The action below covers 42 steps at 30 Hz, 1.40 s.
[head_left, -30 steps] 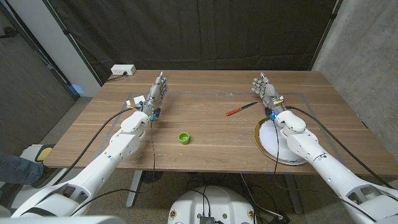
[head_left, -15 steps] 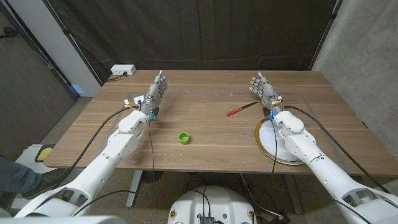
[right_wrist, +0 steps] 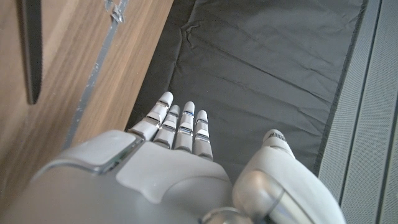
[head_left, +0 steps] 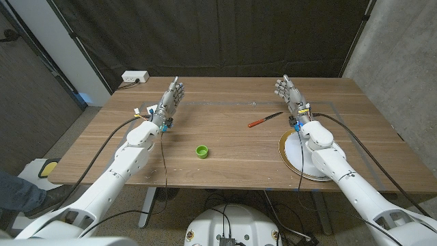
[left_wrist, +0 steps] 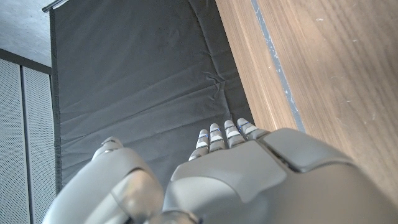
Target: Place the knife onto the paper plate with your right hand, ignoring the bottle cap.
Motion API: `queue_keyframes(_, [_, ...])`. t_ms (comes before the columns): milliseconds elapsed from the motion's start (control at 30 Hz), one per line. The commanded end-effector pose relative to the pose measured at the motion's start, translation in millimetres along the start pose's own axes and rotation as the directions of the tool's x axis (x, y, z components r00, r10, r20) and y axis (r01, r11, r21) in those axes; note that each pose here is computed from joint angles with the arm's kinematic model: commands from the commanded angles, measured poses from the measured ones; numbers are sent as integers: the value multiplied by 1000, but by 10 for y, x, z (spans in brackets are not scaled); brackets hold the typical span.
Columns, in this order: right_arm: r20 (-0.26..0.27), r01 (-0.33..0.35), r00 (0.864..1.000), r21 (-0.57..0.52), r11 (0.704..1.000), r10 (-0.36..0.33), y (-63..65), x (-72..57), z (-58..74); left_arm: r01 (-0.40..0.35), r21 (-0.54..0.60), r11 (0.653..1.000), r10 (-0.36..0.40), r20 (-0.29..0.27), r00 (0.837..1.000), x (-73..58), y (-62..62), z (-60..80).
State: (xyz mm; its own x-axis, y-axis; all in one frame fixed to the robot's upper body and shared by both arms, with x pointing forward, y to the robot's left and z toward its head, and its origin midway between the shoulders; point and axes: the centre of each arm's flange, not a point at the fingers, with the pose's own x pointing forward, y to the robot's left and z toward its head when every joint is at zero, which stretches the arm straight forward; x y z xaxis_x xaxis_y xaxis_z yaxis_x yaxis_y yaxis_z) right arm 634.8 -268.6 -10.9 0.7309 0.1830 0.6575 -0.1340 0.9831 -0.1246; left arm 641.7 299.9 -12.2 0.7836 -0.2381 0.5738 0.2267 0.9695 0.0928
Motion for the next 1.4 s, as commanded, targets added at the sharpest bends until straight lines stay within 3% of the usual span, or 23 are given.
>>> queue_keyframes(33, [56,-19,998,-123,992,26,36,0,118,25,14,1000,-25,7,1000,5,10,45])
queue_keyframes(467, [112,-26,992,-244,969,55,65,-4,216,29,15,999,-29,9,1000,-19,5,96])
queue_keyframes(767, [154,17,988,-310,950,32,79,-65,258,29,27,999,-29,-2,1000,-92,-19,103])
queue_keyframes(1400, [164,27,984,-502,865,64,130,-163,420,6,35,999,-6,16,1000,-259,-46,135])
